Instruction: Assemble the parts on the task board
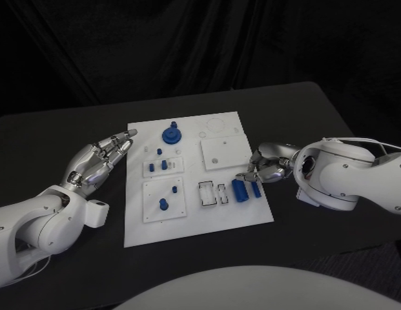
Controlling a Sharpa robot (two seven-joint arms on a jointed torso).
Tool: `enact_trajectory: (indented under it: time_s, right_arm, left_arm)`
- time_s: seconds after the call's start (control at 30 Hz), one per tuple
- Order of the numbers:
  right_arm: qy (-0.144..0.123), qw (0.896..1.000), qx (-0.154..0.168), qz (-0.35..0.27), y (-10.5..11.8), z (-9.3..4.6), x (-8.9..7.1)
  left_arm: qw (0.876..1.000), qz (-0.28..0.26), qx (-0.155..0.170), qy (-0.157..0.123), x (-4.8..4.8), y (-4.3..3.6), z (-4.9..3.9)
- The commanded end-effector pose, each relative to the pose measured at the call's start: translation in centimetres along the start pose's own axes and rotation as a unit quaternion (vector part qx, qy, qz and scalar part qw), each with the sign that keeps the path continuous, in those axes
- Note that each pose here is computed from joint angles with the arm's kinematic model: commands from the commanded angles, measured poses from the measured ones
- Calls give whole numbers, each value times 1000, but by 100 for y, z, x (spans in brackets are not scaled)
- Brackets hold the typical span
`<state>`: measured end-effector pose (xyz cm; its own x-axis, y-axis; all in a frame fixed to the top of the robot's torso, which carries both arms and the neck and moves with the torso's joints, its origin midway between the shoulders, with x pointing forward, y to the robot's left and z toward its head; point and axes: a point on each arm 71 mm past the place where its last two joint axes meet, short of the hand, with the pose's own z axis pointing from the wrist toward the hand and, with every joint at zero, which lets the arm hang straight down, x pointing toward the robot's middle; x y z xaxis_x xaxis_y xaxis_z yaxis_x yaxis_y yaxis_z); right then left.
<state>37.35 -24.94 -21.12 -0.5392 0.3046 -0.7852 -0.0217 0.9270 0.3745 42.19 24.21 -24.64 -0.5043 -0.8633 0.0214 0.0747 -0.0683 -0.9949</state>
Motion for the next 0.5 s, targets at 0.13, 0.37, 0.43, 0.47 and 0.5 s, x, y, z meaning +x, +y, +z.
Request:
enact_trajectory:
  time_s: [0.13, 0.37, 0.43, 0.47, 0.5]
  right_arm:
    - [-35, 997, 22, -66, 19, -12, 61]
    - [-43, 995, 18, -84, 55, -12, 104]
    - [-43, 995, 17, -87, 70, -7, 115]
    - [-42, 995, 18, -89, 75, -4, 121]
    - [-41, 995, 19, -90, 78, -1, 124]
  left_arm:
    - [994, -2, 105, 9, -6, -160, -26]
    - [995, -3, 101, 10, -14, -155, -31]
    - [995, -5, 99, 12, -9, -151, -27]
    - [995, -5, 99, 13, -6, -150, -25]
    - [995, -6, 98, 13, -4, -148, -23]
